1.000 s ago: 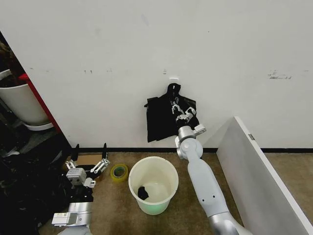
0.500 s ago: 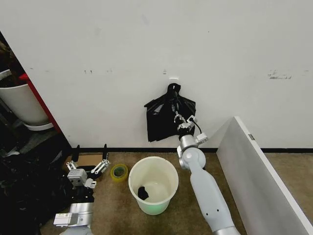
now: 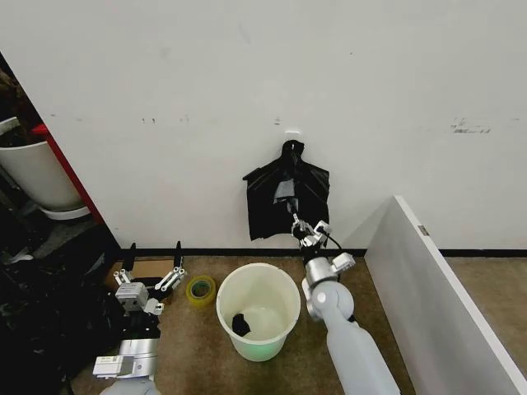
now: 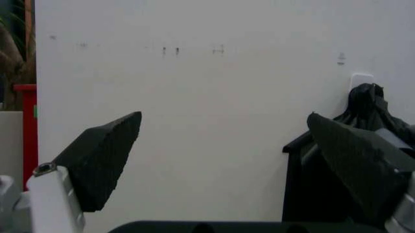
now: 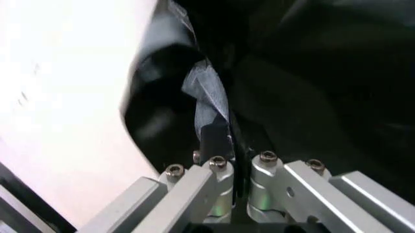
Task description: Place the garbage bag over the trash bin.
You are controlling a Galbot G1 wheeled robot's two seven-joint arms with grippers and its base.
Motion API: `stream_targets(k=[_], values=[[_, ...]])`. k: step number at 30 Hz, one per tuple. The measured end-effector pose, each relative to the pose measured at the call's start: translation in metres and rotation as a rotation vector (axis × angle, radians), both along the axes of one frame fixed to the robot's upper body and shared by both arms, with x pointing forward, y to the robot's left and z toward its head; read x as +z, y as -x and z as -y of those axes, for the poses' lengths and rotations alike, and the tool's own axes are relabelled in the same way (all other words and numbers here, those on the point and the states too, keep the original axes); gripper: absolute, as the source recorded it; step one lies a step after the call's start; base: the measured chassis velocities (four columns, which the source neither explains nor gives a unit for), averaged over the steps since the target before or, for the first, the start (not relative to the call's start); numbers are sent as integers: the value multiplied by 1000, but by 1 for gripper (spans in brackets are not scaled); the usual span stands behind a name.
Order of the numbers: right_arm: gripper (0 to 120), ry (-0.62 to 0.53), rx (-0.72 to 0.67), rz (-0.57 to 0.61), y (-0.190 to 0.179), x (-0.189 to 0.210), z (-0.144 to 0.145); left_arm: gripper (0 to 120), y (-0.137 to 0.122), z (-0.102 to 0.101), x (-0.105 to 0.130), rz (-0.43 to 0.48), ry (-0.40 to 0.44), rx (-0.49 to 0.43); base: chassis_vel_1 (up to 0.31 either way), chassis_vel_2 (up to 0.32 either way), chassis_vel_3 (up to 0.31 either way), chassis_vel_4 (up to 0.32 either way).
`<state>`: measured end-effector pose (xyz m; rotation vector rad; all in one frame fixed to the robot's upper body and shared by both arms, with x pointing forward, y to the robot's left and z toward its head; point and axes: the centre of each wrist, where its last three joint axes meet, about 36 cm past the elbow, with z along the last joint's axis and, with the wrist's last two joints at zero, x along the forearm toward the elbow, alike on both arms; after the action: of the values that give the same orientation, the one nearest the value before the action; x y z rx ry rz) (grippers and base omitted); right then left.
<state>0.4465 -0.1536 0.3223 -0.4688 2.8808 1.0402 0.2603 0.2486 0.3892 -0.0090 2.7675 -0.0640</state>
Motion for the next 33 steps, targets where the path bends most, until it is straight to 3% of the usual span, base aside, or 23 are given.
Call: stream_targets(k=[14,33], values=[[0,190,15,13,61,-38,29,100,-1,-1,4,19,10,3,0,0,0,0],[0,370,46,35,123,-75,38,100,-11,-3,6,32,20,2,0,0,0,0]])
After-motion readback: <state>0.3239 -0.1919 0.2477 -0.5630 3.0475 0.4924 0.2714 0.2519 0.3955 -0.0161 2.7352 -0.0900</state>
